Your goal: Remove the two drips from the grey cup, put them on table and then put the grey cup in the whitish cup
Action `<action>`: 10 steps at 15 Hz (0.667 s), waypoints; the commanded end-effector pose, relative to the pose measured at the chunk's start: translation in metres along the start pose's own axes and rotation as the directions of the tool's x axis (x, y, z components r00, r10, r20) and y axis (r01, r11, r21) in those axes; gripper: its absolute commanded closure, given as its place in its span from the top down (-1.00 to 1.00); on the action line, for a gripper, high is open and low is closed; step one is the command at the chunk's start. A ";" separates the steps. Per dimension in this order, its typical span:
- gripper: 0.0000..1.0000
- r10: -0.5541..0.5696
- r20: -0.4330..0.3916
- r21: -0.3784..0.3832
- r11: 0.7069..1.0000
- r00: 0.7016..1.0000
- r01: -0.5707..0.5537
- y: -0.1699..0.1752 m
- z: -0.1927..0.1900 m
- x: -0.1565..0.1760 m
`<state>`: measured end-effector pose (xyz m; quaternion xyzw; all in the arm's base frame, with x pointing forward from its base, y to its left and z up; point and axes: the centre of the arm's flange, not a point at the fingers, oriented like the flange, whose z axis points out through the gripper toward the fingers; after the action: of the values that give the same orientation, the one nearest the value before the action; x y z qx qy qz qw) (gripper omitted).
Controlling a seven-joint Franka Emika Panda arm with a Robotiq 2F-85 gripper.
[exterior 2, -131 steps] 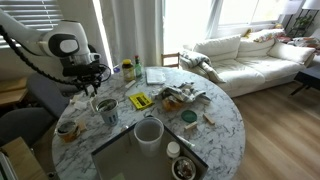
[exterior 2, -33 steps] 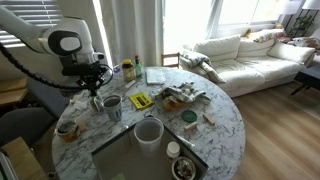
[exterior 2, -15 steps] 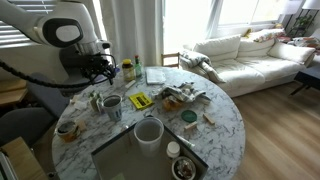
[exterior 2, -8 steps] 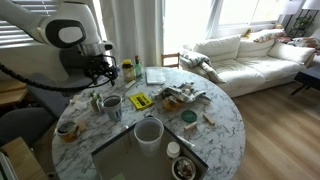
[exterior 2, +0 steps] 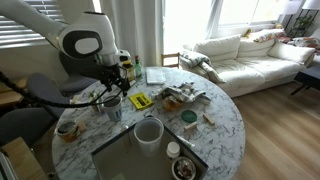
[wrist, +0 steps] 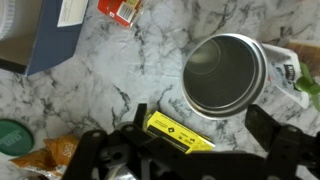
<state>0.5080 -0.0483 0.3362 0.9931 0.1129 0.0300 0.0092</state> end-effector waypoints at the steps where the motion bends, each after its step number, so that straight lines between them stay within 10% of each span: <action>1: 1.00 0.057 0.039 0.020 0.998 0.998 -0.058 0.013 0.028 0.003; 5: 0.81 0.087 0.064 0.035 0.995 0.994 -0.089 0.020 0.054 0.004; 10: 0.02 0.117 0.091 0.037 0.992 0.989 -0.120 0.027 0.067 0.006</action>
<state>0.5165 -0.0679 0.2793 0.9973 0.0714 -0.0159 -0.0042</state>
